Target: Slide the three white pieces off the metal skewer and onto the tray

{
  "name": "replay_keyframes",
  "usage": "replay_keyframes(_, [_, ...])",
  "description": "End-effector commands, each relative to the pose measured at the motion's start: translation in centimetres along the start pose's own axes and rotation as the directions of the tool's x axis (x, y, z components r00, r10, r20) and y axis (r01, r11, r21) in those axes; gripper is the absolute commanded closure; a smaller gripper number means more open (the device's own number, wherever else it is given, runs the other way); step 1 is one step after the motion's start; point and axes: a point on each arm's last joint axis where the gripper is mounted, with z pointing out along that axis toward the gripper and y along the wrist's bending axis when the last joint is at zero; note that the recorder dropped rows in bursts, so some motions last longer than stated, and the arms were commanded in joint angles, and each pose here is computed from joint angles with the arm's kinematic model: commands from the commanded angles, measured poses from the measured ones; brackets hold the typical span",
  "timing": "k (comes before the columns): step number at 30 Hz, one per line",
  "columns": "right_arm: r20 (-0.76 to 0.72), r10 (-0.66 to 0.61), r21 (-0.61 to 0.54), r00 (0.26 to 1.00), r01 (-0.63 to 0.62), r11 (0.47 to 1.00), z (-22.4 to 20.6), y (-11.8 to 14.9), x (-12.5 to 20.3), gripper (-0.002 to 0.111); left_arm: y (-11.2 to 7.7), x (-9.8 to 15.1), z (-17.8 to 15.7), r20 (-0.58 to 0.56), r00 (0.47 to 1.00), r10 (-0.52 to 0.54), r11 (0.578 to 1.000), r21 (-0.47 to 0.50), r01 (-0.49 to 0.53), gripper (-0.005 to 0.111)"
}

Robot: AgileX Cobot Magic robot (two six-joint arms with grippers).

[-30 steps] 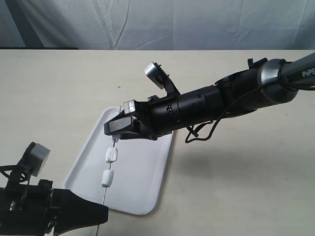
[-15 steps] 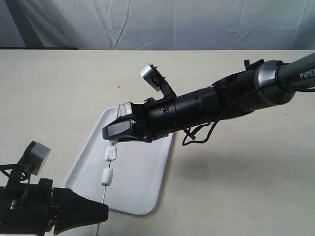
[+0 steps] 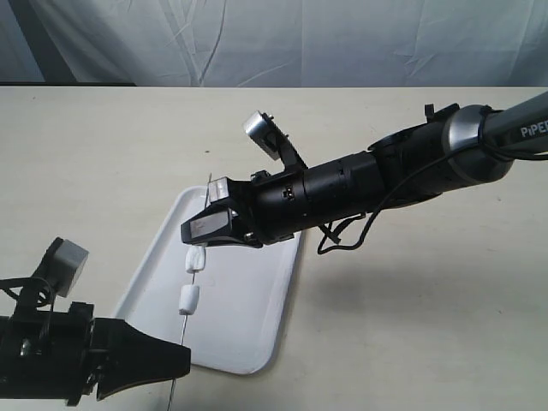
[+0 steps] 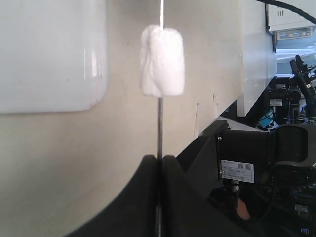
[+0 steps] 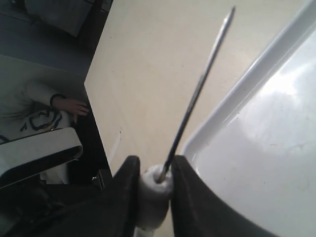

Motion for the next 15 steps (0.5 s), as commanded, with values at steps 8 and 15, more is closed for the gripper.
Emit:
replay_keyframes(8, [0.015, -0.015, 0.027, 1.0, 0.014, 1.0, -0.1, -0.2, -0.3, 0.09, -0.6, -0.1, -0.1, 0.003, 1.0, 0.005, 0.998, 0.062, -0.006, 0.107])
replay_keyframes(15, [0.076, -0.073, 0.08, 0.995, 0.066, 0.995, 0.0, 0.2, -2.4, 0.09, -0.5, 1.1, -0.2, -0.029, 0.999, -0.03, 0.995, 0.094, 0.033, 0.107])
